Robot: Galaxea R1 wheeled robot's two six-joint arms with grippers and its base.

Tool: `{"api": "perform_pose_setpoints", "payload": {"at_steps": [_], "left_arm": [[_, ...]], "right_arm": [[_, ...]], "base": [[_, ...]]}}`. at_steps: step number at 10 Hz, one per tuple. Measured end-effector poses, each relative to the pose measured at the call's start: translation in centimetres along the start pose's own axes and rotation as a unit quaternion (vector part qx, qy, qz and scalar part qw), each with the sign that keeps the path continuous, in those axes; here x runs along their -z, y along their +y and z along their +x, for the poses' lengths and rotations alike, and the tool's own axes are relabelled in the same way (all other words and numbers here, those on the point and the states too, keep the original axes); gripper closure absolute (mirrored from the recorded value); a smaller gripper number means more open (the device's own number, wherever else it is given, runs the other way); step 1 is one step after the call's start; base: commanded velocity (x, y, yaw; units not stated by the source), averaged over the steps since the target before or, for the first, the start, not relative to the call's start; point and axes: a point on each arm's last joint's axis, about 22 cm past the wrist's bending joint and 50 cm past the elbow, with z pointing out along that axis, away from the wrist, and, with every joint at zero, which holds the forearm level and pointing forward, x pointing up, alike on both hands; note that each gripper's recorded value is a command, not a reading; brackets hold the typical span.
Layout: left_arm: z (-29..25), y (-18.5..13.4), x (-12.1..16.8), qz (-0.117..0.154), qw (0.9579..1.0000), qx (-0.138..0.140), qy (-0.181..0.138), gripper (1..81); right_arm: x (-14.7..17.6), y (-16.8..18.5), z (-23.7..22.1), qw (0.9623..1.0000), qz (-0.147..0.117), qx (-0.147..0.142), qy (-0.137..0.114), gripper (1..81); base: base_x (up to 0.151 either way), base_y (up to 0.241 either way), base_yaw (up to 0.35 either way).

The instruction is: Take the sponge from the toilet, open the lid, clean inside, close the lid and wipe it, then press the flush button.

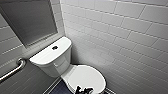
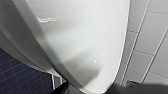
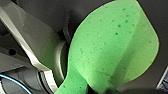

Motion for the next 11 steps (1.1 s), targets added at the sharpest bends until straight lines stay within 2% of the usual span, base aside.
{"api": "perform_pose_setpoints", "payload": {"at_steps": [2,4,6,7,9,11], "left_arm": [[-0.1,1.6,1.4,-0.013,0.9999,-0.004,-0.002,1.0],[-0.2,4.2,3.5,-0.028,0.9993,-0.024,0.003,1.0],[0.0,5.4,4.7,-0.043,0.9988,-0.020,0.011,1.0],[0.3,5.8,5.2,-0.049,0.9986,-0.011,0.016,1.0],[2.9,5.9,6.5,-0.063,0.9965,0.024,0.048,1.0],[5.4,6.0,8.1,-0.081,0.9913,0.069,0.078,1.0]], "right_arm": [[-0.1,0.0,0.6,1.0000,-0.001,0.004,0.004,81.1],[-0.5,-0.1,1.2,0.9998,-0.001,0.014,0.014,81.1],[-0.6,-0.2,1.6,0.9996,0.001,0.018,0.020,81.1],[-0.6,-0.2,1.6,0.9997,0.000,0.018,0.020,81.1],[-0.6,-0.2,1.6,0.9996,0.001,0.018,0.020,81.1],[-0.6,-0.2,1.6,0.9997,0.001,0.018,0.020,81.1]], "base": [[0.000,0.000,0.000],[0.000,0.000,0.000],[0.000,0.000,0.000],[0.000,0.000,0.000],[0.000,0.000,0.000],[0.000,0.000,0.000]]}}
